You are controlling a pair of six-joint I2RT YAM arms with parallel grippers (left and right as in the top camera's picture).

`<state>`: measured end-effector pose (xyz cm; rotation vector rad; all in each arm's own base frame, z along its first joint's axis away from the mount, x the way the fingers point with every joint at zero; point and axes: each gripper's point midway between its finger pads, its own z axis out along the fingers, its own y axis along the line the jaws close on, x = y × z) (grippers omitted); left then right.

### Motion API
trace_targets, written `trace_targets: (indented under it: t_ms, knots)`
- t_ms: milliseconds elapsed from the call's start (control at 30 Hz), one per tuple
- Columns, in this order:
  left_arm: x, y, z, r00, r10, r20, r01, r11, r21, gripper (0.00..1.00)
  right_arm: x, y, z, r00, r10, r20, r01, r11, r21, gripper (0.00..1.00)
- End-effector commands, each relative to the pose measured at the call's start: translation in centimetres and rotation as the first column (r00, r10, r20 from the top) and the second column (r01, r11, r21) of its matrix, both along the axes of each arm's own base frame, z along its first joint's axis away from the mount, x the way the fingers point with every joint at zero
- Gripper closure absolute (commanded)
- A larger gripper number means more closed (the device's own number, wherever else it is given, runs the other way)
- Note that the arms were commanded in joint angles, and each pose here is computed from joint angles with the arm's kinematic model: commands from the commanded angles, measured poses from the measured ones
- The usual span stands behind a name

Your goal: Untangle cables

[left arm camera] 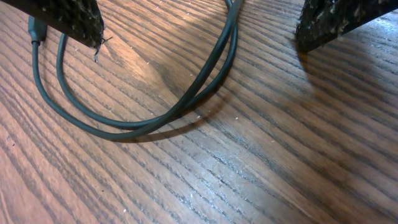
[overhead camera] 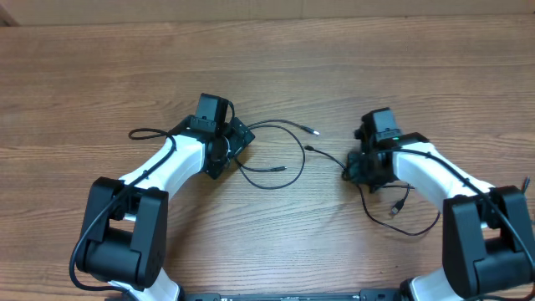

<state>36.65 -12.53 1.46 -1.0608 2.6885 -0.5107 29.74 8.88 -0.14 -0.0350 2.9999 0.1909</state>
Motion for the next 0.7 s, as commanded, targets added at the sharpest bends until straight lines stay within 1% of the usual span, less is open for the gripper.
trace_targets:
  t_ms: [0,100,233,300,400,567,667]
  knots:
    - [-2.4,1.8,-3.7,0.995,0.002,-0.097,0.007,0.996,0.089,0.00,-2.2,1.0,-2.5,0.994,0.064,-0.083,-0.068,0.997,-0.044,0.69]
    - [-2.4,1.8,-3.7,0.995,0.002,-0.097,0.007,0.996,0.089,0.00,-2.4,1.3,-2.9,0.992,0.099,-0.081,-0.106,0.990,-0.093,0.69]
    - [-2.4,1.8,-3.7,0.995,0.002,-0.097,0.007,0.996,0.089,0.01,-2.4,1.7,-2.8,0.991,0.112,-0.073,-0.118,0.988,-0.095,0.70]
    - [-2.4,1.8,-3.7,0.995,0.002,-0.097,0.006,0.996,0.090,0.00,-2.3,1.6,-2.8,0.992,0.107,-0.073,-0.114,0.989,-0.096,0.78]
    - [-2.4,1.8,-3.7,0.995,0.002,-0.097,0.007,0.996,0.090,0.00,-2.3,1.4,-2.9,0.992,0.100,-0.073,-0.107,0.989,-0.101,0.96]
    - [-2.4,1.8,-3.7,0.995,0.002,-0.097,0.006,0.996,0.090,0.00,-2.0,1.6,-2.7,0.994,0.089,-0.068,-0.095,0.991,-0.090,0.96]
    - [-2.4,1.8,-3.7,0.995,0.002,-0.097,0.006,0.996,0.090,0.00,-0.6,1.6,-1.6,0.996,0.076,-0.040,-0.080,0.993,-0.092,0.96]
